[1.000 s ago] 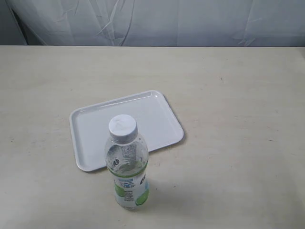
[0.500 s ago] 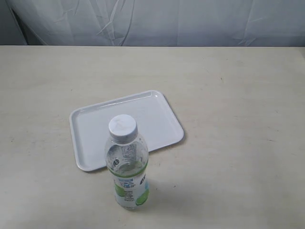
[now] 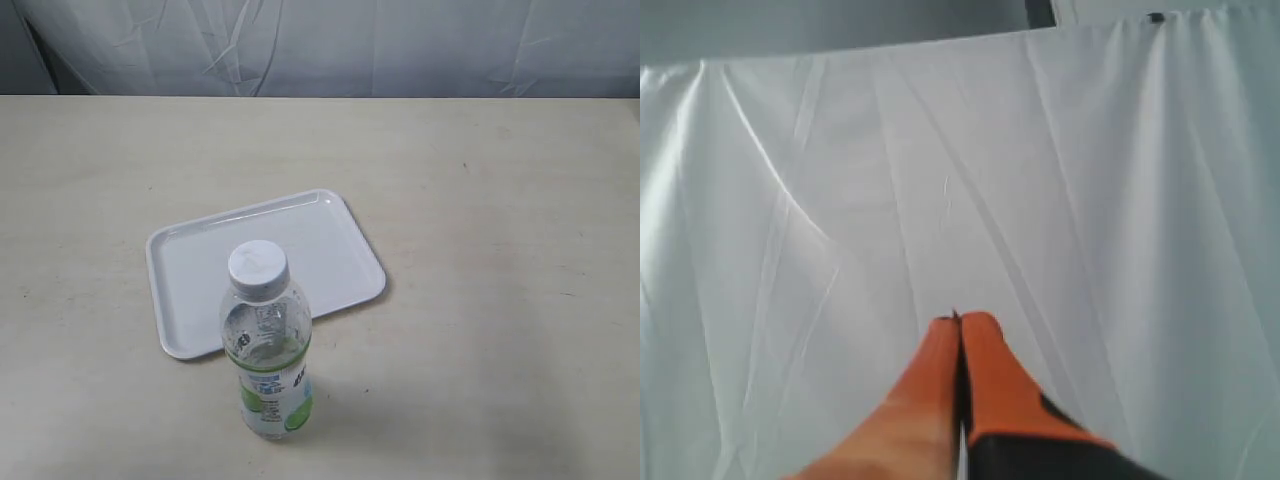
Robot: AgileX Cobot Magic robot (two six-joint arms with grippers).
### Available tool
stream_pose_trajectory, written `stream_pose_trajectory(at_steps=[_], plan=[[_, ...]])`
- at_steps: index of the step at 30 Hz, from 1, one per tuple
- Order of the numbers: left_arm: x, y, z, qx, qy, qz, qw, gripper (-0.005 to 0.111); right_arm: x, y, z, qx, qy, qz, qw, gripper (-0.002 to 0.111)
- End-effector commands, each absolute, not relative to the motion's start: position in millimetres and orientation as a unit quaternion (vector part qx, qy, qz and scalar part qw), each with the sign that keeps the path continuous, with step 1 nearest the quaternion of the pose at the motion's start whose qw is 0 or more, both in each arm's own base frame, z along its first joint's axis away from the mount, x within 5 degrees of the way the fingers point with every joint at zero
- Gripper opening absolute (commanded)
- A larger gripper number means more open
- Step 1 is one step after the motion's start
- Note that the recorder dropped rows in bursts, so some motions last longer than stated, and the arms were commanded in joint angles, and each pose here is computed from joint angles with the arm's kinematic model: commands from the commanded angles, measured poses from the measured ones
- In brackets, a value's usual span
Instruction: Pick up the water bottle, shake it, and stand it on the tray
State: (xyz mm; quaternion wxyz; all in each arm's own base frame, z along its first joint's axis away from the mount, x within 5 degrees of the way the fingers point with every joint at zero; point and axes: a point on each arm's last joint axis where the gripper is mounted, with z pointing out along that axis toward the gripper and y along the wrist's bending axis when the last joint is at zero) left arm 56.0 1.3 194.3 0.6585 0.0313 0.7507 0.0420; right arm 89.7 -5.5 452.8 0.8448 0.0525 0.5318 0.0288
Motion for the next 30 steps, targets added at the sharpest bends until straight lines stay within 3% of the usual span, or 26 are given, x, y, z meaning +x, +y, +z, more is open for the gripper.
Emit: stream_pose_trajectory(at_steps=[1, 7, 13, 17, 22, 30], plan=[[55.8, 1.4, 194.5, 0.031, 0.747, 0.043, 0.662, 0.0, 145.2, -2.3, 494.8, -0.044, 0.601, -0.062, 0.796, -0.001], [55.8, 1.4, 194.5, 0.031, 0.747, 0.043, 0.662, 0.0, 198.9, -10.2, 511.2, -0.091, 0.681, -0.148, 0.711, -0.001], [55.8, 1.4, 194.5, 0.031, 0.747, 0.043, 0.662, 0.0, 226.6, -28.6, 480.0, -0.05, 0.766, -0.211, 0.605, -0.001], [55.8, 1.4, 194.5, 0.031, 0.747, 0.043, 0.662, 0.0, 233.7, -22.8, 463.3, -0.023, 0.813, -0.136, 0.566, -0.001], [55.8, 1.4, 194.5, 0.031, 0.747, 0.043, 0.662, 0.0, 227.8, 3.3, 427.5, -0.11, 0.846, -0.014, 0.521, -0.001], [55.8, 1.4, 194.5, 0.031, 0.747, 0.043, 0.662, 0.0, 161.7, 34.4, 355.4, -0.132, 0.777, 0.161, 0.594, -0.001]])
